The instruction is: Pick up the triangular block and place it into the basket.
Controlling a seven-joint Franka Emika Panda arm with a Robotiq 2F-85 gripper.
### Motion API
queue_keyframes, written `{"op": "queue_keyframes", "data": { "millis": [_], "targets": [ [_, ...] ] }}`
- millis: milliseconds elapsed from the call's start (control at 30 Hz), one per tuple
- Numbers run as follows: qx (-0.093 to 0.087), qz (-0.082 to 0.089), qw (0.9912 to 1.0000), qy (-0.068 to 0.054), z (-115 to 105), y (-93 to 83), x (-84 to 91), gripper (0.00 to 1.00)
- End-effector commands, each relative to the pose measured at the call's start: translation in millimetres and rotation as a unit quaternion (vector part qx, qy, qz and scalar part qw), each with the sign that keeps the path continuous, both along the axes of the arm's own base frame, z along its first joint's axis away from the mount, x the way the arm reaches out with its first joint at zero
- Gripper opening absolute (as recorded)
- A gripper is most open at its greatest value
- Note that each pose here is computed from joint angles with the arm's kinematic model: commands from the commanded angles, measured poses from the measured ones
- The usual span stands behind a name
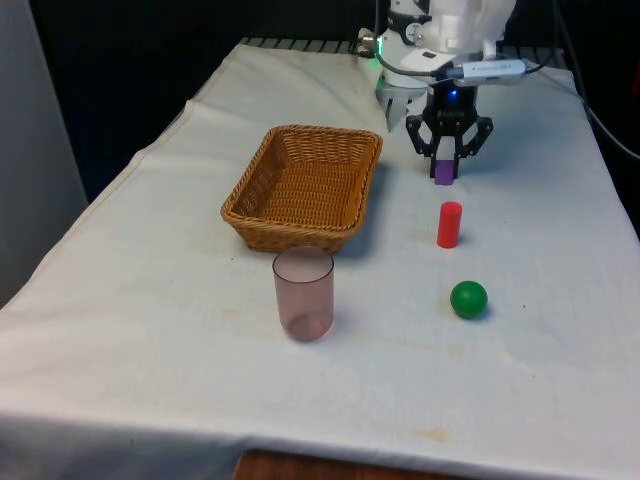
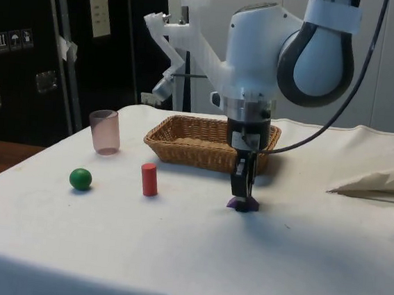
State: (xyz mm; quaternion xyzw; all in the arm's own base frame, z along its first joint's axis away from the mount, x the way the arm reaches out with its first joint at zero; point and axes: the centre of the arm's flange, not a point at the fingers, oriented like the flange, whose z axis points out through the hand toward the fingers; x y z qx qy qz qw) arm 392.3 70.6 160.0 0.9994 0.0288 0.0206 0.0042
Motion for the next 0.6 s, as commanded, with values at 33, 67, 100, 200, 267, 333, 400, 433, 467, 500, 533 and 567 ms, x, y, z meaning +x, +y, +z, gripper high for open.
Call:
{"op": "queue_keyframes", "data": {
  "millis": [33, 67, 100, 200, 267, 333, 400, 433, 467, 500, 533, 567],
  "targets": [
    [0.002, 0.000, 0.99999, -0.003, -1, 0.6, 0.0, 0.34],
    [0.002, 0.000, 0.99999, -0.003, -1, 0.6, 0.0, 0.34],
    [0.001, 0.000, 1.00000, -0.003, -1, 0.5, -0.5, 0.34],
    [0.003, -0.001, 0.99999, -0.004, 9, 0.4, 0.3, 0.34],
    [0.002, -0.001, 0.99998, -0.006, 8, -0.3, 2.0, 0.34],
    [0.004, -0.001, 0.99998, -0.005, 20, -0.9, 0.5, 0.34],
    [0.004, 0.000, 0.99998, -0.005, 26, -0.7, 0.9, 0.34],
    [0.005, -0.001, 0.99997, -0.006, 29, -0.7, 1.1, 0.34],
    [0.005, 0.000, 0.99997, -0.006, 36, -0.7, 1.7, 0.34],
    [0.005, 0.000, 0.99997, -0.006, 40, -0.6, 1.7, 0.34],
    [0.005, 0.000, 0.99996, -0.006, 43, -0.7, 2.2, 0.34],
    [0.006, 0.000, 0.99996, -0.006, 46, -1.1, 2.2, 0.34]
  ]
}}
